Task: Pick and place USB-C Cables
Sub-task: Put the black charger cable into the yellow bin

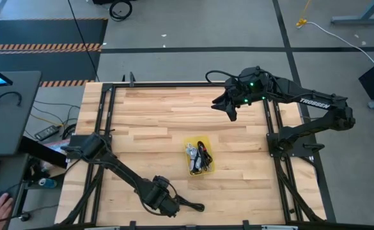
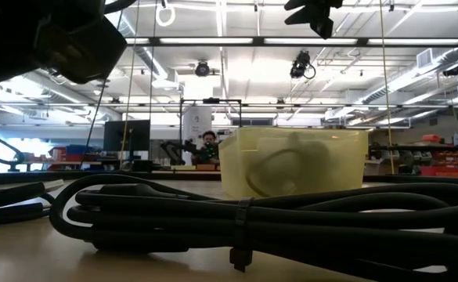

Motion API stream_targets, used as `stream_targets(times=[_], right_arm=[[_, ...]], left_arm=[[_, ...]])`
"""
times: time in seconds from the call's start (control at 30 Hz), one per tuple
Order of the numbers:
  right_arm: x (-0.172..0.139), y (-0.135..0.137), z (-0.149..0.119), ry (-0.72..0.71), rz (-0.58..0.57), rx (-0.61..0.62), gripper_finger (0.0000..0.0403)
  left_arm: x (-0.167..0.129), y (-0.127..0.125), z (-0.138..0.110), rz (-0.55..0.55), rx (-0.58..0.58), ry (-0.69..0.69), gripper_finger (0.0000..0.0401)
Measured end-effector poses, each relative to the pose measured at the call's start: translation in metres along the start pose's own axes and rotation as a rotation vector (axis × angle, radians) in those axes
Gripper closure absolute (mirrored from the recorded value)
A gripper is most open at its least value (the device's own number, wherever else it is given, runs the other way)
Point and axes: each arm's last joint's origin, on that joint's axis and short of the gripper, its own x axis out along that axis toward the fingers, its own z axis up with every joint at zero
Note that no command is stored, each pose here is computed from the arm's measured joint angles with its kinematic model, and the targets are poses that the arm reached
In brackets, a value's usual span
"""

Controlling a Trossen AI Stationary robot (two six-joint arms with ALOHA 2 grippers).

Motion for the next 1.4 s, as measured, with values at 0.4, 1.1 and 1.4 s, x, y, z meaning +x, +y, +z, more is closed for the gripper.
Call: stream_targets(times=[0.4, 1.1, 1.4], right_arm=[[0.000, 0.000, 0.000, 0.000, 0.002, 0.000, 0.0264], [0.000, 0.001, 0.000, 0.000, 0.009, -0.001, 0.0264], [0.000, 0.000, 0.000, 0.001, 0.009, 0.006, 0.0264]], left_arm=[[0.001, 0.000, 0.002, -0.002, -0.020, -0.045, 0.0239], [0.023, -0.006, 0.004, 0.026, -0.025, -0.026, 0.0262], [0.019, -0.008, 0.008, 0.032, 0.042, -0.029, 0.0383]])
